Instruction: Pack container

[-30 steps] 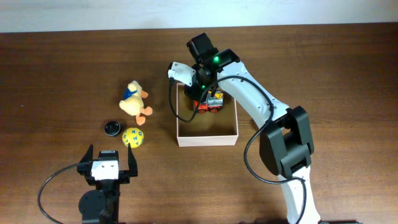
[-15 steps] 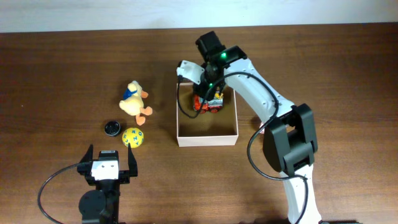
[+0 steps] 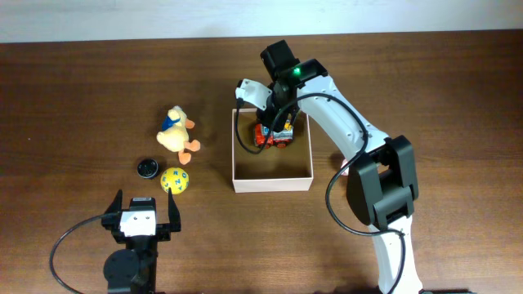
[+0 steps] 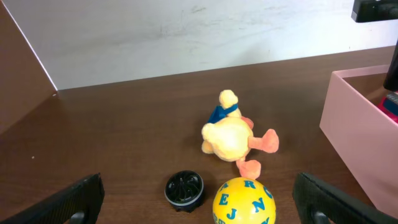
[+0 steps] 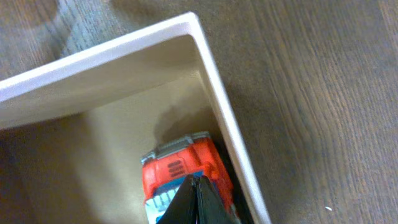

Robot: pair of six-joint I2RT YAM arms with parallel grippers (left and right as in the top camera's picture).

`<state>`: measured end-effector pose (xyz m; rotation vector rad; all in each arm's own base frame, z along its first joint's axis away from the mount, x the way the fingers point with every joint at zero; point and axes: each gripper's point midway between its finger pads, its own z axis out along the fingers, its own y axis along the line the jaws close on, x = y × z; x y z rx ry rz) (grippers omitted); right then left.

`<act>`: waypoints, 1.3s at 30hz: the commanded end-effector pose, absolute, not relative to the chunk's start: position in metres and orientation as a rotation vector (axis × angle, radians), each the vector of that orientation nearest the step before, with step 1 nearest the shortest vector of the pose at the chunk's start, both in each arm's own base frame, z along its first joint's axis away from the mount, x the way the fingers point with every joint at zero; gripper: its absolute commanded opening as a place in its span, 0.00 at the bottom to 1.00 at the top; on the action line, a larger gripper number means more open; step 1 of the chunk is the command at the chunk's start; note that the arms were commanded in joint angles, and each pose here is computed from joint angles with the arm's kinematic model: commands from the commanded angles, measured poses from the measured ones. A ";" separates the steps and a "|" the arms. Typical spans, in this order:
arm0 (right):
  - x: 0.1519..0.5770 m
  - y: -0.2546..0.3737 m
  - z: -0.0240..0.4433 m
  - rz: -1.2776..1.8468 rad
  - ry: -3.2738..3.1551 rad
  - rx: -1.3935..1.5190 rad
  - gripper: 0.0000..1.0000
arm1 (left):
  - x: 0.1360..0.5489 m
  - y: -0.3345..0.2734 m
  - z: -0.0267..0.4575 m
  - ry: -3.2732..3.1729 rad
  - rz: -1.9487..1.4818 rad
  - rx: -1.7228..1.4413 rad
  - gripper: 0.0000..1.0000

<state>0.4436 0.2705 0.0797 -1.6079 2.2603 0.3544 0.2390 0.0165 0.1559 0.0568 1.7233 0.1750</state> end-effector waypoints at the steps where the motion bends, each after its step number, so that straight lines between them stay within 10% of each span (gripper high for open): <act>1: 0.432 0.278 0.070 0.388 2.268 -1.650 0.04 | 0.239 0.016 0.152 1.724 0.184 0.077 0.99; 39: 0.428 0.258 0.061 0.300 2.289 -1.737 0.04 | 0.239 0.016 0.152 1.724 0.184 0.077 0.99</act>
